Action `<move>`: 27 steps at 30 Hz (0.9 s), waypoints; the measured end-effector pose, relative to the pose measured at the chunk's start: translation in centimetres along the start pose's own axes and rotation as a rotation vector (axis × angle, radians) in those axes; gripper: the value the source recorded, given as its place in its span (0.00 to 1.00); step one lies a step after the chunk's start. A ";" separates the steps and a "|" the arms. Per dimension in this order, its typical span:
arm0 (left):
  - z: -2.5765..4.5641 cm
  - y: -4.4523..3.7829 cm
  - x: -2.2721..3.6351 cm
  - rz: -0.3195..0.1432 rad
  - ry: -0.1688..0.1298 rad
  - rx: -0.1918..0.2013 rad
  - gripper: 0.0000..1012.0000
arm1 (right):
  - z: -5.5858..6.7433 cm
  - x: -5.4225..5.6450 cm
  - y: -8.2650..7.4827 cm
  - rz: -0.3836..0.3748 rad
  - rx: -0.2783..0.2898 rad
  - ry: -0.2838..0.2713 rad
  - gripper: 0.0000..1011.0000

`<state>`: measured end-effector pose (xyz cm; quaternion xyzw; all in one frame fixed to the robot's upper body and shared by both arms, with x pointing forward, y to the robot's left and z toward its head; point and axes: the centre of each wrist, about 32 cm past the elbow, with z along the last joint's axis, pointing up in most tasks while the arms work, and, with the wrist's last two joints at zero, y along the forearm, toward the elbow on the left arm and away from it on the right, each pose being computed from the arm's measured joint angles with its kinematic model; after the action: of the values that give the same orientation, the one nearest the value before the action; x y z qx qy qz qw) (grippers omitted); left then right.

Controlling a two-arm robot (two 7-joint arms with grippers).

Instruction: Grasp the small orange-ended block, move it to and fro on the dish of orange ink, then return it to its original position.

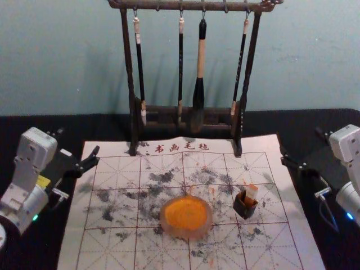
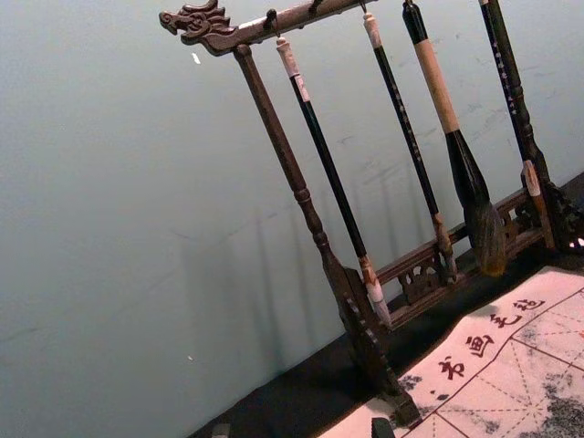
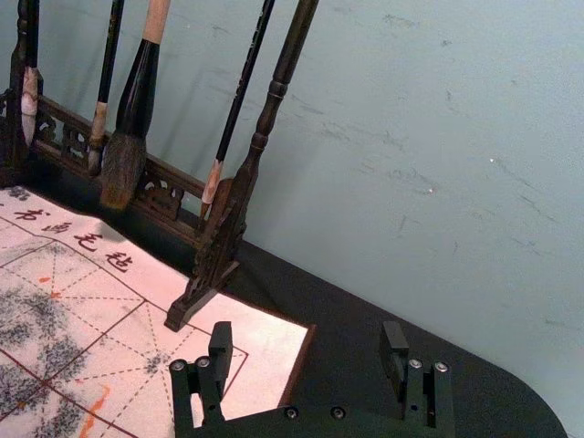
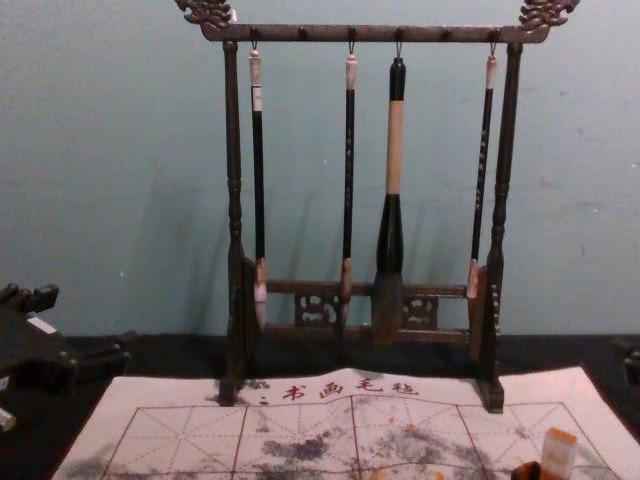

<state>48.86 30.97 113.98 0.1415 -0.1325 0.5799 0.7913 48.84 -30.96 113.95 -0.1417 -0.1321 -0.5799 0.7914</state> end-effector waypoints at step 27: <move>0.00 0.00 0.00 0.000 0.000 0.000 0.99 | 0.0 0.0 0.0 0.000 0.001 0.000 0.99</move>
<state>48.86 30.97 113.98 0.1415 -0.1324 0.5799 0.7913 48.86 -30.97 113.98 -0.1415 -0.1325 -0.5799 0.7913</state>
